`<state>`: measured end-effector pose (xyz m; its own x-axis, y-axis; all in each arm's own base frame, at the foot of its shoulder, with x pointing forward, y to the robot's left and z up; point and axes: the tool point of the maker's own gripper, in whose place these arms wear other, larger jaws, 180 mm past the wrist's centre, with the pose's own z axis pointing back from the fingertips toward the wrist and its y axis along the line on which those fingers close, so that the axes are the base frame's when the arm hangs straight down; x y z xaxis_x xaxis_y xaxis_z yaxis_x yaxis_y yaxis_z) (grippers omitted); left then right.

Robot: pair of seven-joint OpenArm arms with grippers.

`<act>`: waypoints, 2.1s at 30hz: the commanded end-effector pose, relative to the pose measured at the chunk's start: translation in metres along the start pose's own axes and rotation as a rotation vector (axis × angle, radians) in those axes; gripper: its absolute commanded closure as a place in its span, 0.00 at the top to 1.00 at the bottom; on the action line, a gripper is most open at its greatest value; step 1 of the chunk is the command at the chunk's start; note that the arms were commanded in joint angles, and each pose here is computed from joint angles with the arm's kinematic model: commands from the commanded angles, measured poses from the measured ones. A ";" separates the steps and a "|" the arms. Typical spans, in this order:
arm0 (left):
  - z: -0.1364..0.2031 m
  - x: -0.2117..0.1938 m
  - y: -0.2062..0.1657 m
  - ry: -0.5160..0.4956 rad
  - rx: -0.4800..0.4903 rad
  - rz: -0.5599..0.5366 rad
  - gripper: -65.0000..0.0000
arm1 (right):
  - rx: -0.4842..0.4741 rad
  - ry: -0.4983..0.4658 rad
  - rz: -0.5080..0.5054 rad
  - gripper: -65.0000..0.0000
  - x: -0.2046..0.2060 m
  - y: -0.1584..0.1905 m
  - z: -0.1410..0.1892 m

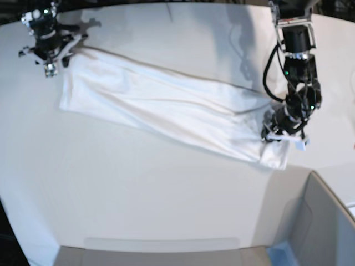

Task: Layout the t-shirt on the table in an organized manner, then fold the t-shirt properly
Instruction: 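Pull the other strip end with the right gripper to straighten it, then release the strip end and raise the right gripper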

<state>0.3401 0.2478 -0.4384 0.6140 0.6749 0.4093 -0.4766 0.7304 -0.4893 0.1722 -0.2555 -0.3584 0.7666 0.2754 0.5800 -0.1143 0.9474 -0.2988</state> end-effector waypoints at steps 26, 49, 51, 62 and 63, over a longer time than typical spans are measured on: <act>0.003 -0.011 0.023 0.061 0.094 -0.005 0.14 | 0.144 -0.303 -0.057 0.29 0.113 0.068 -0.038; 0.028 0.004 0.081 0.012 0.186 0.072 0.14 | -0.072 -0.125 -0.226 0.29 0.065 -0.031 -0.097; 0.028 0.002 0.080 0.020 0.183 0.072 0.14 | -0.078 -0.174 -0.216 0.29 0.081 -0.032 -0.088; 0.058 0.027 0.018 -0.117 0.049 -0.047 0.14 | 0.035 -0.535 -0.285 0.29 0.176 -0.018 0.000; 0.061 0.027 0.011 -0.129 0.031 -0.057 0.14 | 0.053 -0.536 -0.312 0.29 0.174 -0.018 0.001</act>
<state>0.3005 0.2770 -0.4013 0.5757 0.6545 0.4901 -0.4961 0.7561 -0.4269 0.3039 -0.2179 -0.2647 0.3870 -0.0087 0.9220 0.0111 0.9999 0.0047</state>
